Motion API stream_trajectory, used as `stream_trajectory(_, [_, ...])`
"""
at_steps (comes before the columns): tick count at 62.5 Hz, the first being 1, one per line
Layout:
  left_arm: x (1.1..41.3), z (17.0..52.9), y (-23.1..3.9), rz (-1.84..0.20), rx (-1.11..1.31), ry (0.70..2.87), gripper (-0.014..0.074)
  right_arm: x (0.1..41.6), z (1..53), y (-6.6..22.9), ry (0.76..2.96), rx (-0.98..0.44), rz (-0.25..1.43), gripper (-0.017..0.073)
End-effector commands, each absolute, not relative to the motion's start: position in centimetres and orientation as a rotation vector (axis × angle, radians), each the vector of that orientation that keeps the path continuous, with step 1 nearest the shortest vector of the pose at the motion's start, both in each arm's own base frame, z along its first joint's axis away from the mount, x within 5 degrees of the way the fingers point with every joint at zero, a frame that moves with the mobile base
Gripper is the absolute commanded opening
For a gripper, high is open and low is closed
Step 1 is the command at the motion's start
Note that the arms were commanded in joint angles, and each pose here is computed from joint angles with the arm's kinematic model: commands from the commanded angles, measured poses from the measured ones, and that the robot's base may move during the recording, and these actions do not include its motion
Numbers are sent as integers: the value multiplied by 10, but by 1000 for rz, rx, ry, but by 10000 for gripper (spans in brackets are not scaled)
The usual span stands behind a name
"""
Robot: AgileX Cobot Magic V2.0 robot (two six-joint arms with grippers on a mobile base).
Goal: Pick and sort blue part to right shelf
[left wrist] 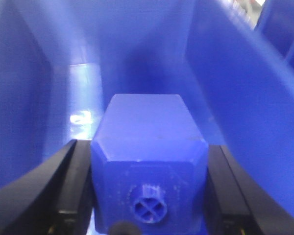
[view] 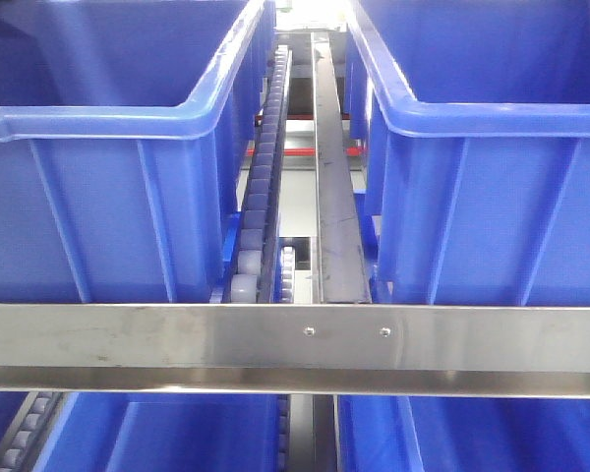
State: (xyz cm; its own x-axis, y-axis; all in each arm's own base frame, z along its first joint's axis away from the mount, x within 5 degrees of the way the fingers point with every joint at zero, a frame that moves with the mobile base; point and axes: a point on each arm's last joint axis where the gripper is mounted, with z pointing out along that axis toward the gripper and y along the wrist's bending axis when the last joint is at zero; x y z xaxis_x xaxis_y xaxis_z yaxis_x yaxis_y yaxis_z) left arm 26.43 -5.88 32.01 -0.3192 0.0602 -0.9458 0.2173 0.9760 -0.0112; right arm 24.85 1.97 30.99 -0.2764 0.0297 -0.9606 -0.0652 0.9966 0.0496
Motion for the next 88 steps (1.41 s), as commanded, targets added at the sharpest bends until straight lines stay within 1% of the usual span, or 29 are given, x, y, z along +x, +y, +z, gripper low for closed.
stream_trajectory(1, [267, 346, -60, -167, 174, 1744, 389, 253, 333, 20, 1700, -42, 82, 407])
stream_trajectory(6, [267, 346, -60, -167, 173, 1741, 395, 253, 333, 20, 1702, -42, 82, 417])
stream_trajectory(9, [267, 347, -60, -166, 172, 1737, 419, 253, 333, 20, 1702, -42, 82, 445])
stream_trajectory(12, [267, 347, -60, -166, 172, 1735, 460, 253, 333, 20, 1704, -42, 82, 497])
stream_trajectory(18, [267, 347, -60, -166, 171, 1733, 578, 254, 330, 20, 1722, -42, 81, 611])
stream_trajectory(24, [268, 346, -60, -166, 172, 1735, 642, 254, 328, 20, 1741, -42, 80, 591])
stream_trajectory(42, [264, 351, -59, -168, 171, 1722, 632, 251, 333, 19, 1738, -42, 80, 587])
stream_trajectory(46, [259, 355, -58, -171, 172, 1717, 588, 248, 334, 19, 1741, -42, 79, 587])
stream_trajectory(50, [253, 360, -57, -173, 172, 1712, 514, 243, 337, 19, 1747, -42, 79, 580])
stream_trajectory(53, [249, 363, -56, -175, 175, 1711, 415, 239, 340, 18, 1746, -41, 79, 554])
stream_trajectory(57, [244, 368, -55, -177, 173, 1695, 288, 234, 344, 18, 1739, -41, 78, 480])
stream_trajectory(59, [241, 371, -54, -178, 172, 1684, 215, 231, 346, 18, 1736, -41, 78, 418])
stream_trajectory(63, [237, 374, -54, -179, 171, 1669, 109, 225, 350, 17, 1724, -40, 79, 286])
stream_trajectory(65, [236, 376, -53, -180, 170, 1662, 129, 223, 352, 17, 1717, -40, 79, 223])
stream_trajectory(66, [236, 376, -53, -180, 170, 1660, 138, 222, 353, 17, 1713, -40, 79, 177])
stream_trajectory(71, [235, 377, -53, -180, 169, 1657, 133, 219, 358, 17, 1685, -40, 80, 13])
stream_trajectory(76, [234, 374, -53, -182, 176, 1687, 133, 218, 359, 17, 1676, -39, 81, 36])
stream_trajectory(82, [232, 368, -53, -184, 188, 1748, 133, 215, 357, 16, 1710, -38, 80, 29])
stream_trajectory(88, [228, 366, -48, -174, 168, 1748, 133, 209, 356, 16, 1716, -37, 79, 29])
